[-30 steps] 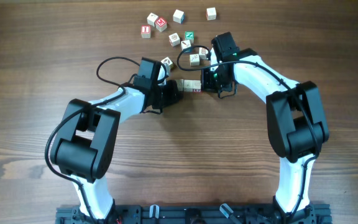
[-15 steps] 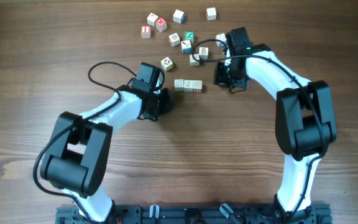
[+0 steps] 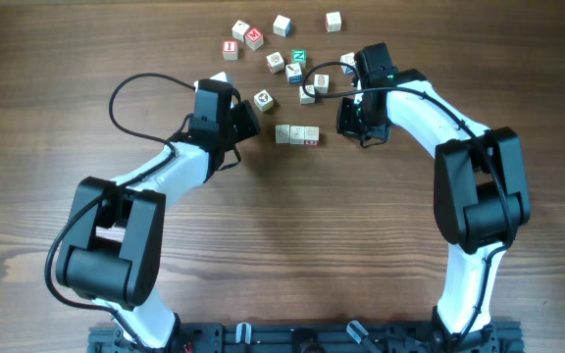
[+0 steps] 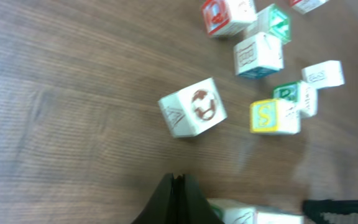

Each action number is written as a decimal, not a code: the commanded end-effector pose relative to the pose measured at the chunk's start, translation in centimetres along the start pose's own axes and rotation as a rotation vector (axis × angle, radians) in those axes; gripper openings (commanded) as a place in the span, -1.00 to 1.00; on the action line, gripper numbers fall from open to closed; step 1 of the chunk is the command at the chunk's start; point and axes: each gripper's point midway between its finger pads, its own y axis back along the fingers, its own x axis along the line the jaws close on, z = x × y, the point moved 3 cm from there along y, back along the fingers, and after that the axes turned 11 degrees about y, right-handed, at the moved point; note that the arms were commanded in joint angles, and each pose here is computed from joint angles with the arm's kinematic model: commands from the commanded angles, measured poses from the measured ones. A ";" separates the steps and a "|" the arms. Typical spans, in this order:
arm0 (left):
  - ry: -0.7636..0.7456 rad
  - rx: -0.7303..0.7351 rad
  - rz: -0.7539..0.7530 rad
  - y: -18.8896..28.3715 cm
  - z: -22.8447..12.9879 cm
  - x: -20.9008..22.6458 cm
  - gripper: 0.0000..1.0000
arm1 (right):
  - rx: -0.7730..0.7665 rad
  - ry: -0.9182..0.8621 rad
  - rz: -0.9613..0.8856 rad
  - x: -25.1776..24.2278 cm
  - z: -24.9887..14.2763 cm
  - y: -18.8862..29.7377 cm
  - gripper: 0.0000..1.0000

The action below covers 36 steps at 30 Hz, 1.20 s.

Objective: Form a horizontal line

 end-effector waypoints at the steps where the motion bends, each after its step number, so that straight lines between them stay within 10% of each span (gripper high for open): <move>1: -0.008 -0.024 -0.061 0.6 0.7 -1.4 -0.92 | -0.045 -0.003 -0.003 0.5 0.9 1.6 -0.83; 15: -0.055 -0.125 -0.261 0.7 3.1 -5.3 -0.92 | -0.044 -0.028 -0.002 0.5 0.8 1.6 -0.84; 36: -0.218 0.235 -0.190 -3.6 0.8 -6.2 -0.92 | -0.045 -0.028 -0.002 0.5 0.9 1.6 -0.84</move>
